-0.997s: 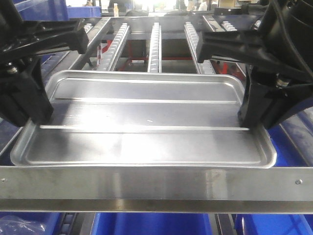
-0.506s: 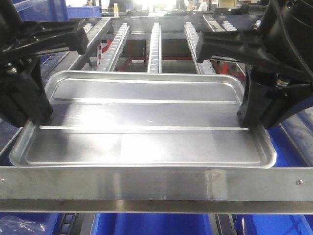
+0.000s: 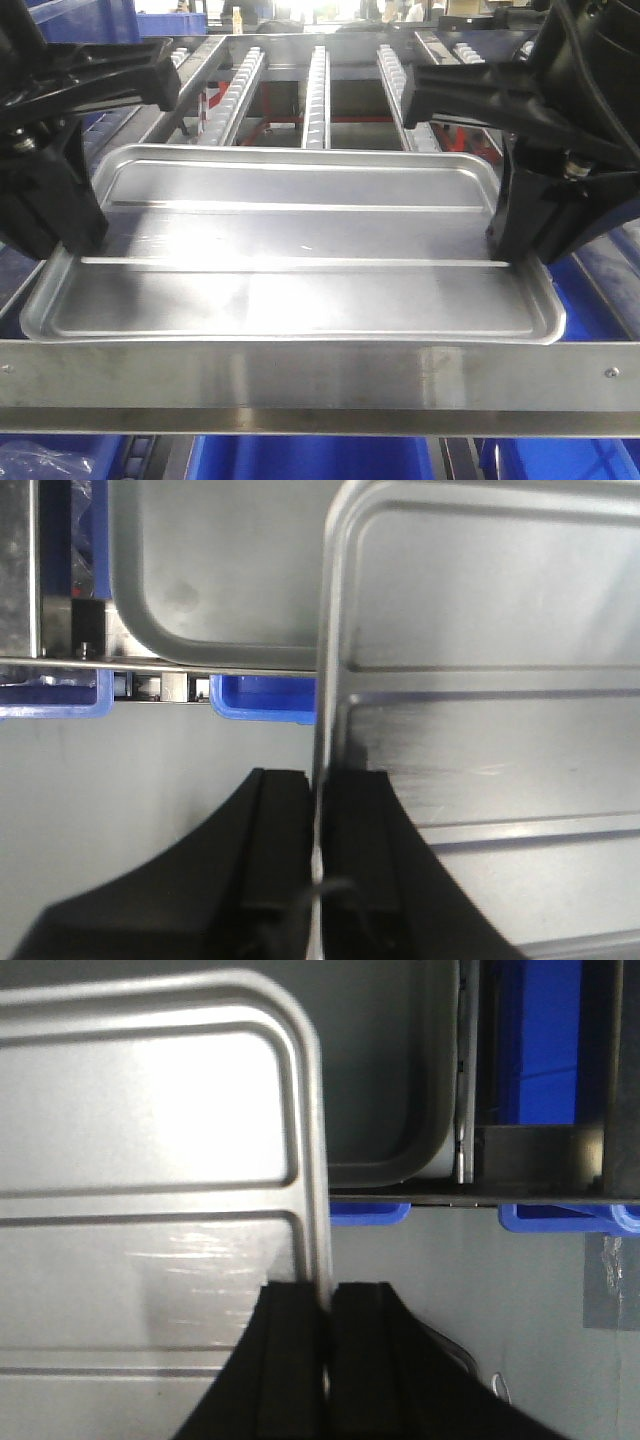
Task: Grab silver tray and place in blue box
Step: 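Close both grippers on the tray rims and lift the tray, then hold the tray level with both grippers while the base drives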
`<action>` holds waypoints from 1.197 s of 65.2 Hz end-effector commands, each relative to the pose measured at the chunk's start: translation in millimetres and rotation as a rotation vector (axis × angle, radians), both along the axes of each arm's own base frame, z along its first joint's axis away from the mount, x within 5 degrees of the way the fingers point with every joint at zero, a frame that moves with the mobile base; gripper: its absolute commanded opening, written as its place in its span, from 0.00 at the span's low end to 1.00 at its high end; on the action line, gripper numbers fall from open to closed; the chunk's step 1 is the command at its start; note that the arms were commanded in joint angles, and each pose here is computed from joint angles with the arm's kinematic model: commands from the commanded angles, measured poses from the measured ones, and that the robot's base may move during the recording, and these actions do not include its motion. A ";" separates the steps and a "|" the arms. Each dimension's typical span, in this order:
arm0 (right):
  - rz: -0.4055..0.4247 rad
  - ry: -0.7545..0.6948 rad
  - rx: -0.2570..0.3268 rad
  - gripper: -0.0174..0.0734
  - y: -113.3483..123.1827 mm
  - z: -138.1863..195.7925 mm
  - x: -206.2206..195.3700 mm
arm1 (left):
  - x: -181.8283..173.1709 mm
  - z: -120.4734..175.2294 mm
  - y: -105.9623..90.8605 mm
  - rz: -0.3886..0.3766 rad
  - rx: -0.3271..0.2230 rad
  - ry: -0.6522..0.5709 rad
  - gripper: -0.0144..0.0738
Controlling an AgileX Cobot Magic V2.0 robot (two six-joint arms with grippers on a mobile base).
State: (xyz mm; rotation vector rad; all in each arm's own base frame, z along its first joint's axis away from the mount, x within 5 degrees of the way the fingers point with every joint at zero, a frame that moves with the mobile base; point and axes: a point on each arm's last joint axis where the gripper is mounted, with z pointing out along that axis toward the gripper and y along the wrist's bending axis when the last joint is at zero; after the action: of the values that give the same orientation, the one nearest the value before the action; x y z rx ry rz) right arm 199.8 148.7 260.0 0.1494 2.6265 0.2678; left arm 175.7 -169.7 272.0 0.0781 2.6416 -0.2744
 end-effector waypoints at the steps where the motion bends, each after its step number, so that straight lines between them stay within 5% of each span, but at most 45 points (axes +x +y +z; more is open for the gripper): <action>1: -0.004 -0.052 -0.067 0.25 -11.0 12.5 0.6 | -1.1 12.6 9.1 0.011 0.044 -0.043 0.15; 78: -0.004 -0.053 -0.066 0.25 -11.0 12.5 0.6 | -1.7 12.3 8.7 0.014 0.037 -0.035 0.15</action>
State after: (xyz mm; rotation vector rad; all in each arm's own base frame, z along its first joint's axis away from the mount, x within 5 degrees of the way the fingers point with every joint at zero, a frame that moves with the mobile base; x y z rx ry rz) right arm 199.8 148.7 260.0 0.1520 2.6264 0.2684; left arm 175.3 -169.2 272.3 0.0769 2.6431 -0.2722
